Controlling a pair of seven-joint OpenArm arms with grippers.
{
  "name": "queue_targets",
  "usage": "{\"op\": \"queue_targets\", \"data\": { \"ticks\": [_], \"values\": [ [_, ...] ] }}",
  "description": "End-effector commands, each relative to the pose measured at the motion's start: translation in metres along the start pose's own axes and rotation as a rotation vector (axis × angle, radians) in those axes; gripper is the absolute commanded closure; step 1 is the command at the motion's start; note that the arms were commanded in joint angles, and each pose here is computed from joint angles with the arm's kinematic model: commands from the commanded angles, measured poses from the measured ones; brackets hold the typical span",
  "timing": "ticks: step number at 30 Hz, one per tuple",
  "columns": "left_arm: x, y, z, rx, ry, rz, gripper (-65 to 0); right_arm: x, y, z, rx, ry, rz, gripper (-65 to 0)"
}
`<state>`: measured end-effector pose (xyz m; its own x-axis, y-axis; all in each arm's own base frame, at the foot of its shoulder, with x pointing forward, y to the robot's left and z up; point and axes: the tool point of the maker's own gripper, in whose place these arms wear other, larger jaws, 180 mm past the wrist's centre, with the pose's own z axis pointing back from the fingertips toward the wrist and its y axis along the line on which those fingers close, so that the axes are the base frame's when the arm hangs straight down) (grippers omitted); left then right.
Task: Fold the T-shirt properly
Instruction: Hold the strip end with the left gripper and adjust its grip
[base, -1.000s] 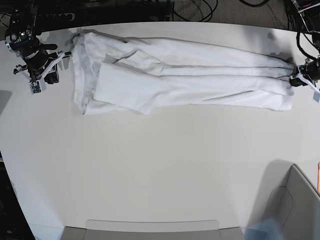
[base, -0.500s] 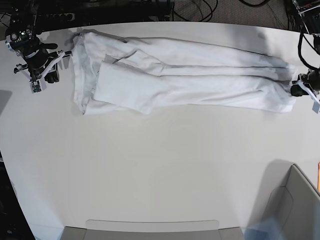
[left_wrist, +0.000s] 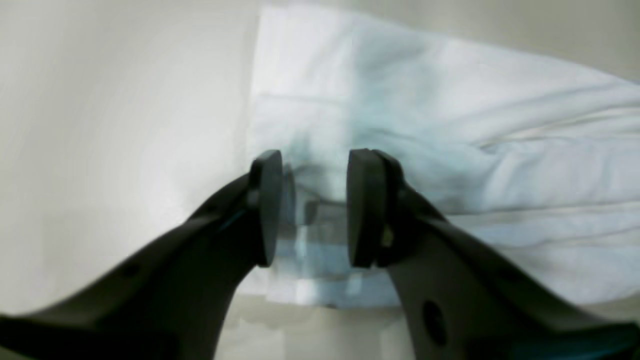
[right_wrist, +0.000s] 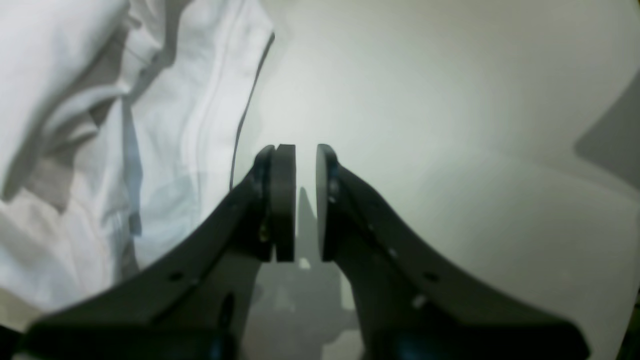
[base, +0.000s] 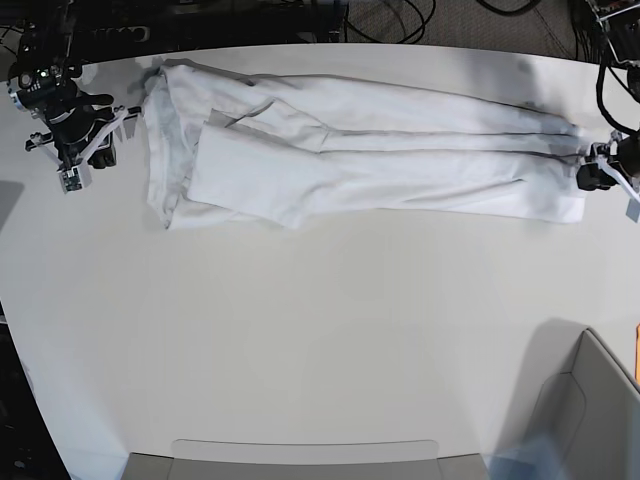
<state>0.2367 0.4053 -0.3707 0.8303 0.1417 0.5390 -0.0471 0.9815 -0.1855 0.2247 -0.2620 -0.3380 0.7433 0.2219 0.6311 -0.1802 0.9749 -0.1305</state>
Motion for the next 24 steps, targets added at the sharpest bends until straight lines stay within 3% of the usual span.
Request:
{"op": "queue_targets", "data": {
  "ticks": [1, 4, 9, 15, 20, 24],
  "values": [
    [0.023, 0.009, 0.016, 0.021, -0.072, 0.005, -22.6, 0.01, -0.004, 0.005, -0.01, -0.032, 0.016, -8.3],
    [0.03, 0.01, 0.022, 0.001, -0.131, 0.053, -22.6, 0.011, -0.004, 0.005, -0.01, -0.031, 0.019, -8.3],
    [0.032, 0.011, 0.024, 0.005, -0.144, 0.054, -22.6, 0.011, -0.004, 0.004, -0.008, -0.03, 0.022, -8.3],
    [0.018, 0.022, 0.019, 0.079, -0.066, 0.008, -22.8, 0.014, -0.004, 0.004, -0.009, -0.037, 0.023, -8.3],
    [0.013, 0.007, 0.001, 0.051, -0.035, -0.049, -22.8, 0.015, -0.005, 0.004, -0.01, -0.038, 0.025, -8.3],
    [0.004, 0.009, -0.01, 0.037, -0.015, -0.012, -22.8, 0.015, -0.004, 0.004, -0.008, -0.038, 0.026, -8.3]
  ]
}}
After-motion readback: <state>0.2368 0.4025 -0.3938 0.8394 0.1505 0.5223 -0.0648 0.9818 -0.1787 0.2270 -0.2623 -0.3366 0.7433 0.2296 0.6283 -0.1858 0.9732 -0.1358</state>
